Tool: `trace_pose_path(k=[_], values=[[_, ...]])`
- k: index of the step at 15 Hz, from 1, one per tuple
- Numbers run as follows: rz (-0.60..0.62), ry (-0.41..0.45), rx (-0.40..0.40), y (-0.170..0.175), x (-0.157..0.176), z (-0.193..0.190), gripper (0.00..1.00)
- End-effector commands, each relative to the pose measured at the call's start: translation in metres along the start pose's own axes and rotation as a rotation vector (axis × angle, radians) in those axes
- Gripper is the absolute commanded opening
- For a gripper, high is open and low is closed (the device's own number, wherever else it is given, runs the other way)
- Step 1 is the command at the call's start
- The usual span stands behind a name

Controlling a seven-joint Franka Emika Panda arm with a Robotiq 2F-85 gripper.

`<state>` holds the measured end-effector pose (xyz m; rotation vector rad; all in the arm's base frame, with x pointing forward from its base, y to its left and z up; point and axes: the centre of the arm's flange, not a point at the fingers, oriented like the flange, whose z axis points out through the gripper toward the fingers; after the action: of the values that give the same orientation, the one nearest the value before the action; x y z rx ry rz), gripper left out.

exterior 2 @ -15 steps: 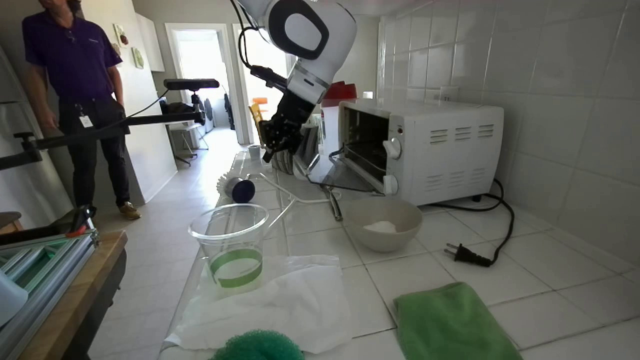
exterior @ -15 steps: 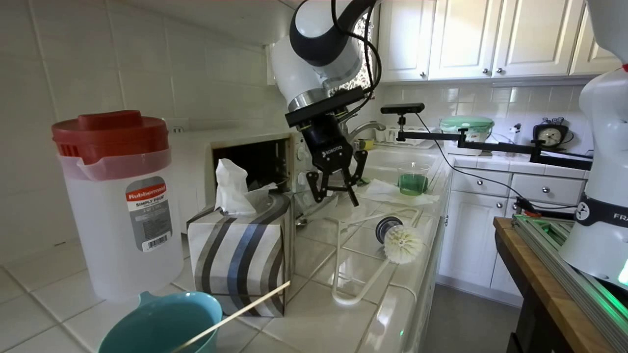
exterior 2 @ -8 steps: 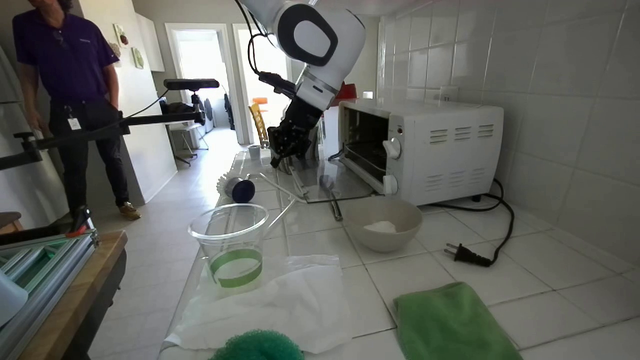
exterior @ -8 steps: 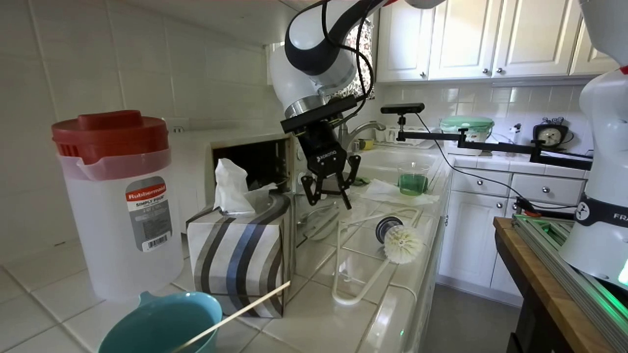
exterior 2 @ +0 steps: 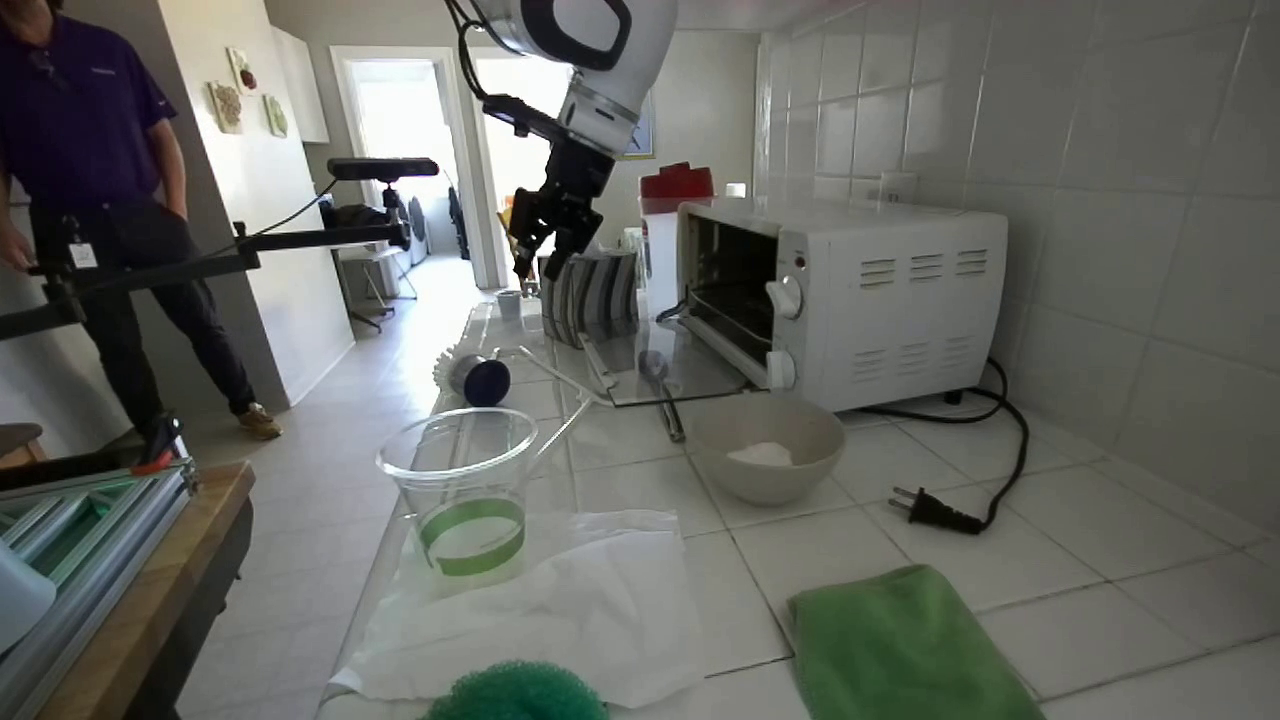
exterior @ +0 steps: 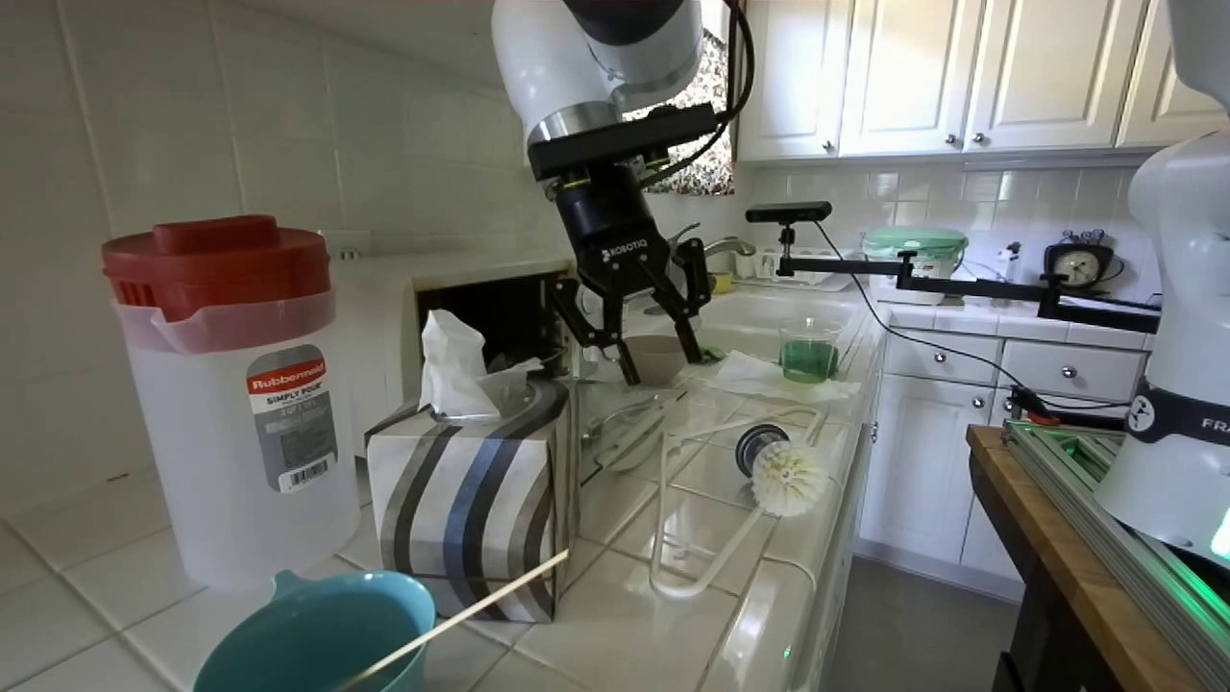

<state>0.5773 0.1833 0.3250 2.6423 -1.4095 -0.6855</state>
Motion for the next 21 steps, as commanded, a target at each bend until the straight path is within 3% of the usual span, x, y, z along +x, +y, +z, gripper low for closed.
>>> trace_pose_path(k=[1, 3, 13, 16, 21], values=[[-0.039, 0.046, -0.025, 0.004, -0.008, -0.006, 0.91], [-0.049, 0.059, -0.030, 0.004, -0.008, -0.006, 1.00], [-0.241, 0.109, -0.048, -0.001, -0.048, -0.003, 1.00], [-0.299, 0.167, -0.085, 0.003, -0.062, 0.001, 1.00], [-0.412, 0.335, -0.092, 0.034, -0.071, -0.012, 1.00]])
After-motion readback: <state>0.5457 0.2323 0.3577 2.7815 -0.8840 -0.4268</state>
